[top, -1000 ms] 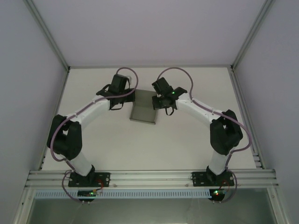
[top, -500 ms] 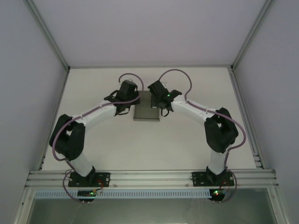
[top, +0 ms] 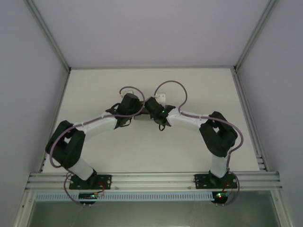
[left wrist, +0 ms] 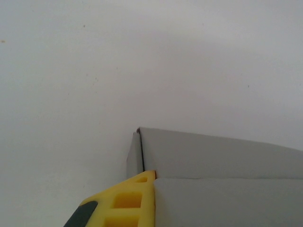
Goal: Assemble paper box
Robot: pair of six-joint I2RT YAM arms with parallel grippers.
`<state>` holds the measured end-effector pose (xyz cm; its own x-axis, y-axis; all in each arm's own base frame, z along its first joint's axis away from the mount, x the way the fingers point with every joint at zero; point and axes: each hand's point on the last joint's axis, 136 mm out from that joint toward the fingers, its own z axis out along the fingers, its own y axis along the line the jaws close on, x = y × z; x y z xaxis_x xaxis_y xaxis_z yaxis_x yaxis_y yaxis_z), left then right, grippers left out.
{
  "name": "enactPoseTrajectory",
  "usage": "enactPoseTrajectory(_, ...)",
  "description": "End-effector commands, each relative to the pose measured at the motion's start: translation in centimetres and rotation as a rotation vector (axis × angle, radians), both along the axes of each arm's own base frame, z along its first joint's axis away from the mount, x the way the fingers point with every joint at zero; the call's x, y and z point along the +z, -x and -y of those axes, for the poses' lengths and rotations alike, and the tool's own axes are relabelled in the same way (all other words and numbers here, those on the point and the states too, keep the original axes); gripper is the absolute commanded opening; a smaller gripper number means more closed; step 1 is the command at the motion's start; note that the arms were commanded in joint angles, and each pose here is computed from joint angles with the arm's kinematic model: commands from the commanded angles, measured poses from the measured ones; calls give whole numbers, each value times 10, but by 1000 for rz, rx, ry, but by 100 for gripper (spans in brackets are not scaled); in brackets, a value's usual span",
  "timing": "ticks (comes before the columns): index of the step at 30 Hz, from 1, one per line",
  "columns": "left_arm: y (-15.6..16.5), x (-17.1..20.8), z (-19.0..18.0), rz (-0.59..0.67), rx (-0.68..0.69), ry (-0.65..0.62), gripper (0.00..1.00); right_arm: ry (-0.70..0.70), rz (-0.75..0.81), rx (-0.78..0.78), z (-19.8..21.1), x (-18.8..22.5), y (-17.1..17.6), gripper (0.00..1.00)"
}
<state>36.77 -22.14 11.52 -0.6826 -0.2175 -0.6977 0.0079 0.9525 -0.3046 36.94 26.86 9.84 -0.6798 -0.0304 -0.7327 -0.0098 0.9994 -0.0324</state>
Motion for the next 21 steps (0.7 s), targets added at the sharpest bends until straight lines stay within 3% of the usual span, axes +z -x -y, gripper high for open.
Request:
enactPoseTrajectory(1,27,-18,4,-77,-63,16,7,74,-30,54,8,-21,18,0)
enactPoseTrajectory(8,34,14,-12,-67,-63,-68,38,146,-45,99,16,-30,30,0)
enactPoseTrajectory(10,38,25,-17,-76,-62,-84,55,153,-37,111,16,-30,31,0)
enactPoseTrajectory(14,46,46,-20,-92,-64,-53,100,153,-52,134,13,-36,35,0)
enactPoseTrajectory(18,41,80,-25,-97,-109,35,100,165,-60,139,13,-37,36,0)
enactPoseTrajectory(21,22,104,-44,-120,-72,136,100,176,-49,154,11,-35,36,2)
